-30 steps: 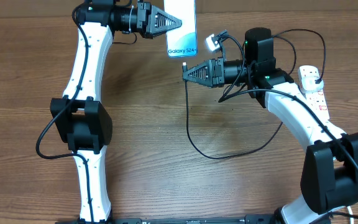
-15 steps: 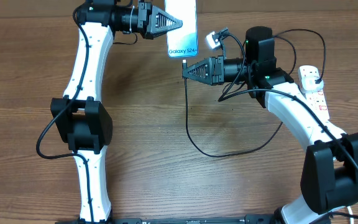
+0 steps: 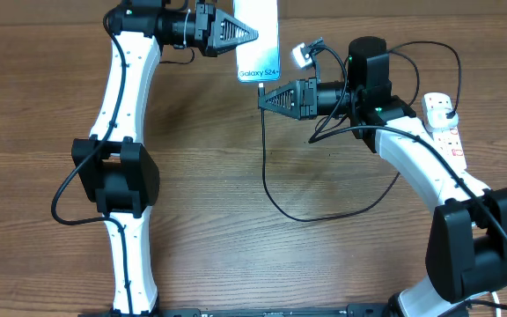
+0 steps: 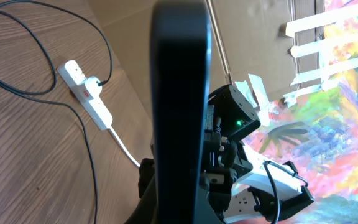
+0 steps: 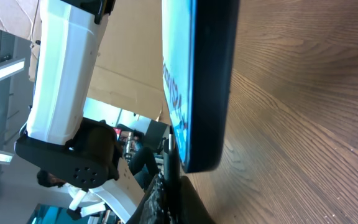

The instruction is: Plug charger to phone and switch on socket

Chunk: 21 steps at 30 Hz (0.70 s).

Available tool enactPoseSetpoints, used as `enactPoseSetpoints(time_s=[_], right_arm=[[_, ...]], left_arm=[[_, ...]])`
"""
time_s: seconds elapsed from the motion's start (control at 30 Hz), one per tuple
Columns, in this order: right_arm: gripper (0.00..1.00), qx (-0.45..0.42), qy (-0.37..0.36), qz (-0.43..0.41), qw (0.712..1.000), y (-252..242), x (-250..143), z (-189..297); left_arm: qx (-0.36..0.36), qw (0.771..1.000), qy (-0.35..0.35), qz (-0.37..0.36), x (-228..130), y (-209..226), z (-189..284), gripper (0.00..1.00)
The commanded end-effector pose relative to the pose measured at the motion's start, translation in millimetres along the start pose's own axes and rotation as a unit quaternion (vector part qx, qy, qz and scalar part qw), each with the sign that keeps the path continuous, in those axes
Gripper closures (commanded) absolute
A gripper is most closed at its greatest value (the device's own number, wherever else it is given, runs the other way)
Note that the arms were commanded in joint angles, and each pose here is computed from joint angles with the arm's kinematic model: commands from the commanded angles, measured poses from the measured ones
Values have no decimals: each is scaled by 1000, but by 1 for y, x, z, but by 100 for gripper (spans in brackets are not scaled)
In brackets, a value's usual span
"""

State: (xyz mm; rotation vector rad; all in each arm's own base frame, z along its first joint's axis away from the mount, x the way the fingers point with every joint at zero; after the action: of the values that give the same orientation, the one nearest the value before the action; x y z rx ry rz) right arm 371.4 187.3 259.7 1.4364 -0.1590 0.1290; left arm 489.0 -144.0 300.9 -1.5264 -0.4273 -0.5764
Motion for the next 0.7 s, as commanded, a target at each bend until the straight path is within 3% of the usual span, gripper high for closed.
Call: enactPoseSetpoints(time_s=[0.0,0.67], right_arm=[[96,4,-6,16,1000,13,3,1],[96,4,-8,13,1000,13,3,3]], left_arm=[[-19,1000,5,-23,6,-29,-5,96],[-21,999,8,-23,6,-29,-9,96]])
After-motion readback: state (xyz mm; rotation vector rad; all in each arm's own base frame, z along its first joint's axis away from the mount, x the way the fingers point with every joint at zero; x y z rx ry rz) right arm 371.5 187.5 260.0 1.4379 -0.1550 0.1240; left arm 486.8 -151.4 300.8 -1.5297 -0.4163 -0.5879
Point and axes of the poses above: each gripper's point midway between its finger pads, its own z axis back along the fingers, its own y axis along the line the jaws close on, x = y × z, the point moved 8 cm from there along z, back along the fingers, and after that the axes turned 15 degrees about -z, right-handed, at the moved point
